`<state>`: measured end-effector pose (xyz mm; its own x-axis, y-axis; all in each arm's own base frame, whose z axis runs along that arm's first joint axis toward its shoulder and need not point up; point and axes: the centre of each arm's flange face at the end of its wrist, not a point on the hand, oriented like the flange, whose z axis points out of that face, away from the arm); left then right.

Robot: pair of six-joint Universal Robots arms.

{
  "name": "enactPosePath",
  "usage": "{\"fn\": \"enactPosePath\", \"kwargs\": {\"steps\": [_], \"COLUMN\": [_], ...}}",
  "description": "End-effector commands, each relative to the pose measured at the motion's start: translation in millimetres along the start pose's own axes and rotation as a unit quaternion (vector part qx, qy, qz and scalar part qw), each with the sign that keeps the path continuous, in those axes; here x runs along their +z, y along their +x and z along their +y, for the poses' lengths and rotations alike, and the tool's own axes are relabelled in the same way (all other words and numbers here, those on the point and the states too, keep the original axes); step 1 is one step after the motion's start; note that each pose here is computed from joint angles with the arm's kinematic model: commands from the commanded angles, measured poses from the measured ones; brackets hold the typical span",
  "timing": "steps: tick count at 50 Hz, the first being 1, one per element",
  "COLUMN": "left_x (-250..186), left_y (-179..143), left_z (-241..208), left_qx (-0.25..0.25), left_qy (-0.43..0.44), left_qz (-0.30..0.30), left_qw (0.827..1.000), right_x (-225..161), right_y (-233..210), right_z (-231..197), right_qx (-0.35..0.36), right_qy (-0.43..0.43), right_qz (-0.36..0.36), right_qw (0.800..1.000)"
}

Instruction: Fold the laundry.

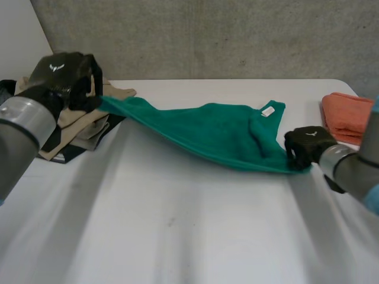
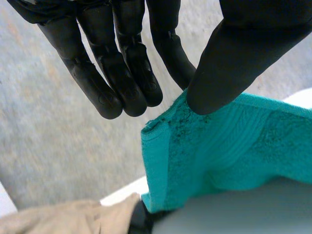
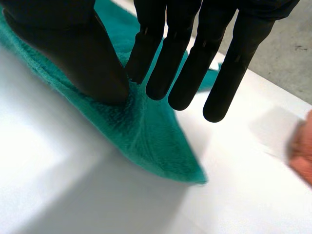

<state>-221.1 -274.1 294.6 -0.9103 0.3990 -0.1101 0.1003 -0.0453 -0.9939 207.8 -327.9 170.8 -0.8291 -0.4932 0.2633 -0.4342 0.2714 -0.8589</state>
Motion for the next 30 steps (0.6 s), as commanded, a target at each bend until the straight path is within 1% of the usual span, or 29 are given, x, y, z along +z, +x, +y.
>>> {"fn": "enactPosePath", "kwargs": {"steps": [1, 4, 9, 12, 18, 23, 27, 29, 30], "left_x": [-33.7, -35.2, -12.1, 0.8, 23.3, 34.8, 35.9, 35.6, 35.5], "left_y": [-3.3, -4.1, -5.1, -3.0, 1.5, 1.0, 0.9, 1.0, 0.9], "left_z": [27.6, 38.8, 53.5, 58.2, 64.2, 70.4, 77.1, 79.7, 81.0], "left_qx": [0.040, 0.057, 0.064, 0.059, 0.061, 0.062, 0.061, 0.060, 0.060], "left_qy": [-0.122, -0.146, -0.144, -0.142, -0.135, -0.143, -0.155, -0.157, -0.159], "left_qz": [0.037, 0.047, 0.042, 0.032, 0.013, -0.005, -0.009, -0.007, -0.006], "left_qw": [0.991, 0.987, 0.987, 0.988, 0.989, 0.988, 0.986, 0.986, 0.985], "right_x": [-64.5, -57.0, -13.5, 10.1, 38.1, 36.9, 17.7, 7.6, 0.6], "right_y": [10.1, 7.4, -9.5, -15.7, -22.9, -23.6, -14.5, -4.5, 2.4], "right_z": [-16.3, -22.1, -9.5, -2.9, 0.1, -4.2, -15.3, -20.2, -20.2], "right_qx": [-0.143, -0.127, -0.116, -0.124, -0.144, -0.140, -0.119, -0.102, -0.078], "right_qy": [-0.071, -0.038, -0.007, -0.004, 0.003, 0.004, 0.010, 0.008, -0.002], "right_qz": [-0.022, -0.012, -0.019, -0.018, -0.005, 0.011, 0.030, 0.044, 0.053], "right_qw": [0.987, 0.991, 0.993, 0.992, 0.990, 0.990, 0.992, 0.994, 0.996]}}
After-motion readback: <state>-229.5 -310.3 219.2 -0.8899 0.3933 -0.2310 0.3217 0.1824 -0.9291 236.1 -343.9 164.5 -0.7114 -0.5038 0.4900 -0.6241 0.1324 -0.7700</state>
